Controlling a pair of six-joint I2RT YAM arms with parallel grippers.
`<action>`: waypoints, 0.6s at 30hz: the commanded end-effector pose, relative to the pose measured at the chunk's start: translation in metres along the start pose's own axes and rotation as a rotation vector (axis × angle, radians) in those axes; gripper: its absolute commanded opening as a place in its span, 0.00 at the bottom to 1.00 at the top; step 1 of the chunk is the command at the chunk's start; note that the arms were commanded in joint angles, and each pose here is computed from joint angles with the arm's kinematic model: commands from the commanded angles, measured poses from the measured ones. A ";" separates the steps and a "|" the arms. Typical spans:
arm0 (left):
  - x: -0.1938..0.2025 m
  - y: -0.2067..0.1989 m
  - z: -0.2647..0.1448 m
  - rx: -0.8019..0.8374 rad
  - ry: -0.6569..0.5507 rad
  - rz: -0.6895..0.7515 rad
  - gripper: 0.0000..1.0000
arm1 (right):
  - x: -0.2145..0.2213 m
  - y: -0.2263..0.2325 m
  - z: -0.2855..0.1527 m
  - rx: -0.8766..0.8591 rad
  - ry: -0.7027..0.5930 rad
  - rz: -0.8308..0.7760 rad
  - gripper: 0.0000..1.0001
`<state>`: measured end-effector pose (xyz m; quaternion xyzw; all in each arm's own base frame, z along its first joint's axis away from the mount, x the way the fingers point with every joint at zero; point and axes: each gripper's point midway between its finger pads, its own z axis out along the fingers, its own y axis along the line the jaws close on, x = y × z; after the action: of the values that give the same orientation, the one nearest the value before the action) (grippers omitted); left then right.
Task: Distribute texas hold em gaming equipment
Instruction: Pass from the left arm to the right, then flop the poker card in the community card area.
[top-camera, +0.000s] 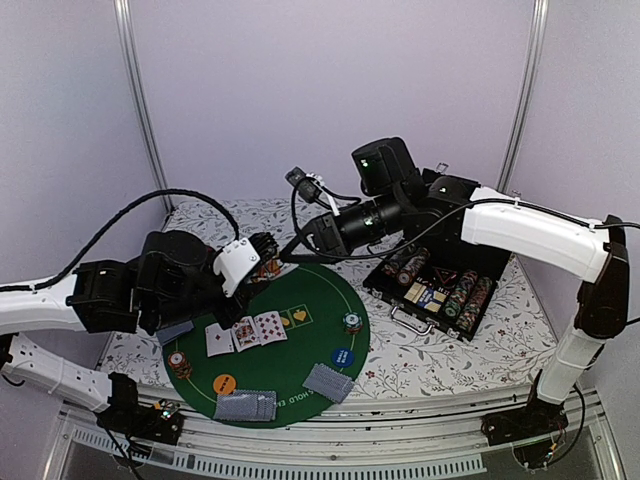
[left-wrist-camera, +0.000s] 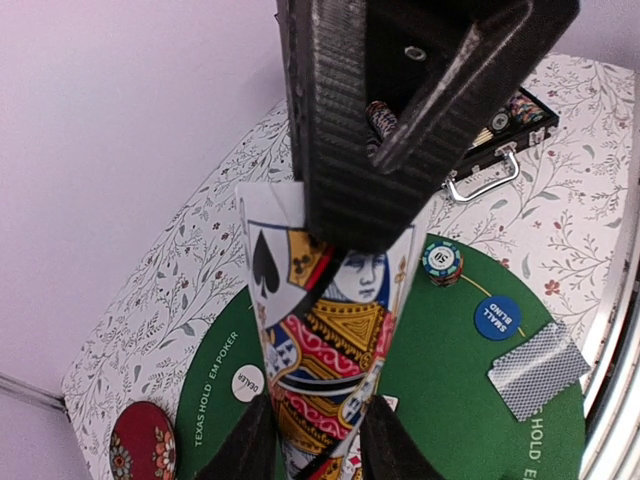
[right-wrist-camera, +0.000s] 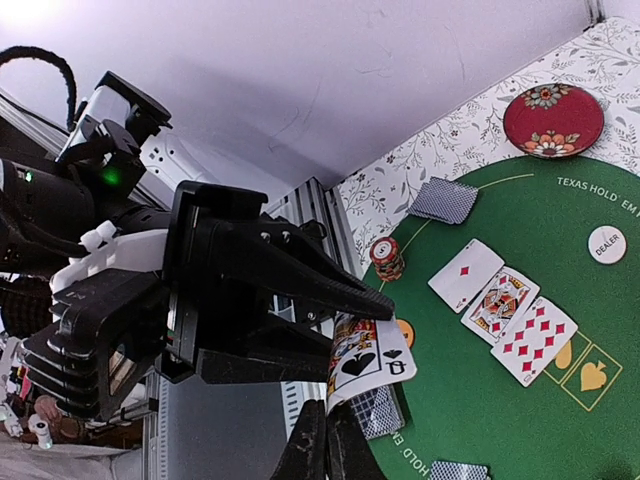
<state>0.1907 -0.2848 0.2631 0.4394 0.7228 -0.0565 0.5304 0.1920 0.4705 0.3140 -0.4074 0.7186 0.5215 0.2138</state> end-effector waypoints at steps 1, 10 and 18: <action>-0.005 -0.001 -0.001 -0.010 -0.022 0.007 0.31 | 0.002 -0.002 0.001 0.009 0.026 -0.003 0.02; 0.012 0.002 -0.009 0.015 0.020 -0.218 0.98 | -0.016 -0.037 -0.036 0.334 -0.064 -0.366 0.01; 0.053 0.075 -0.027 -0.089 0.144 -0.699 0.98 | 0.028 -0.130 -0.006 0.703 0.140 -1.233 0.01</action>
<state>0.2170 -0.2259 0.2635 0.2497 0.8227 -0.1322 0.4933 0.2515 0.4330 0.2662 -0.5622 0.6393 0.2416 0.4657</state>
